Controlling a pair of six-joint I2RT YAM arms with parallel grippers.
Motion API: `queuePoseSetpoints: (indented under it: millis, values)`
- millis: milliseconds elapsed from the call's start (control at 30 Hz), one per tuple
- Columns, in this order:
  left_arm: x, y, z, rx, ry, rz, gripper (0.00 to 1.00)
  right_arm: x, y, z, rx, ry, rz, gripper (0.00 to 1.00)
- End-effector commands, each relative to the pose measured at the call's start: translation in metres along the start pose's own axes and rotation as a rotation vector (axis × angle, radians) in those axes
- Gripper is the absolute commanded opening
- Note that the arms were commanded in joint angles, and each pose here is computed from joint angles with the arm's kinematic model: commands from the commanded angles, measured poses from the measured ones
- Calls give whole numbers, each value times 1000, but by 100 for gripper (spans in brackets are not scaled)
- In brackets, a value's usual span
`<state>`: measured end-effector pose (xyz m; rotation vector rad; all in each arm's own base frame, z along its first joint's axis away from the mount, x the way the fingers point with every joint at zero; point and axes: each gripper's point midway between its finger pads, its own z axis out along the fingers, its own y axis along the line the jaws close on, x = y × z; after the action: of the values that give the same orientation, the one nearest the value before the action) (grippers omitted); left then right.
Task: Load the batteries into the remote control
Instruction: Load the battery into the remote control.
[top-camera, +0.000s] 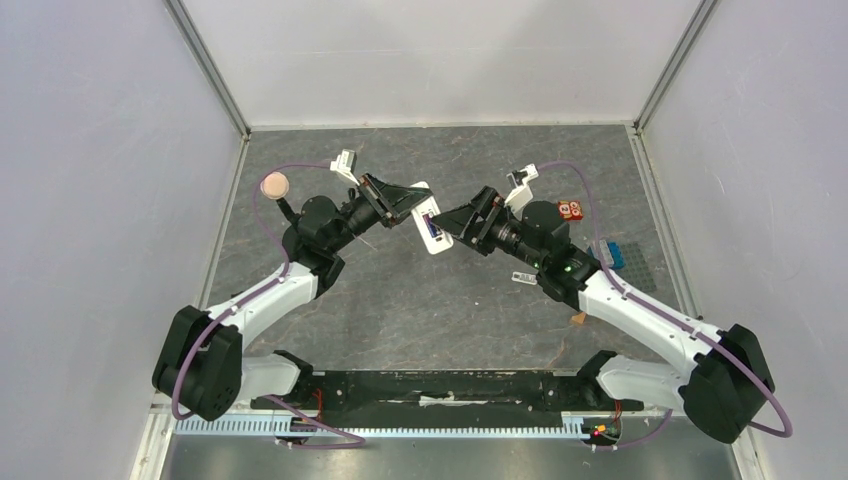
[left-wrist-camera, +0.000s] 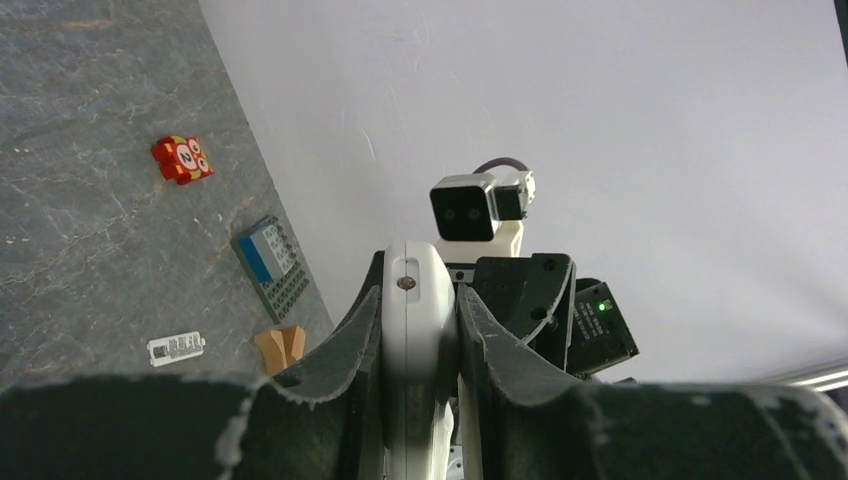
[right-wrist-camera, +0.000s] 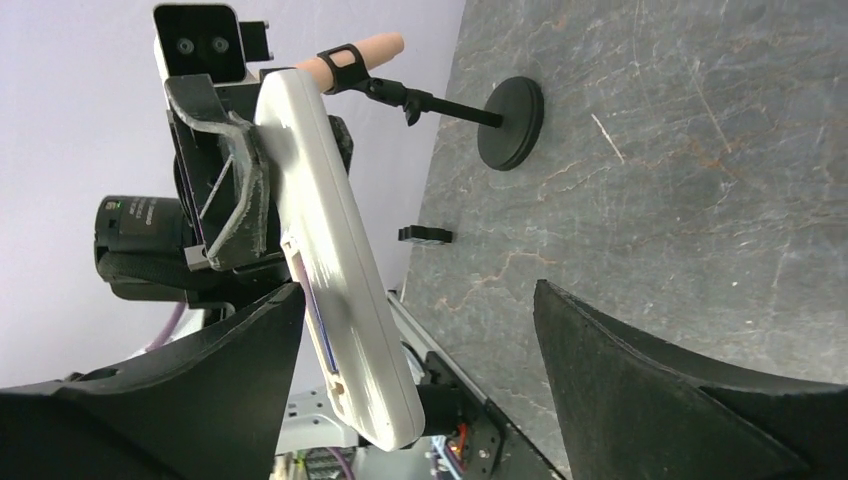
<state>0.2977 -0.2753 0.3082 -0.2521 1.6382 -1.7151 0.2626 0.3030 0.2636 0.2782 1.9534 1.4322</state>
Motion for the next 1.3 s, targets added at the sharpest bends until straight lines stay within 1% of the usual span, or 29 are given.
queuePoseSetpoints:
  millis: [0,267,333,500,667,833,900,1133,1267]
  values:
    - [0,-40,-3,135,23,136,2,-17,32,-11,-86,-56,-159,88]
    - [2,-30,-2,98,38,167,2,-25,45,-12,-22,-54,-442,89]
    - [1,-28,-1,84,37,168,2,-18,55,-9,-22,-41,-517,89]
    - [-2,-24,1,47,32,172,2,4,52,4,78,27,-665,89]
    - [-4,-20,0,16,28,177,2,4,39,11,184,33,-742,87]
    - [-3,-17,-2,-6,27,178,2,-2,35,12,235,15,-800,86]
    - [-3,-15,-2,-16,27,180,2,-5,38,11,231,6,-810,87]
    - [-4,-8,-2,-49,21,185,2,-12,60,3,132,-70,-817,88]
    - [-4,-8,-2,-50,20,181,2,-8,48,7,166,-40,-837,88]
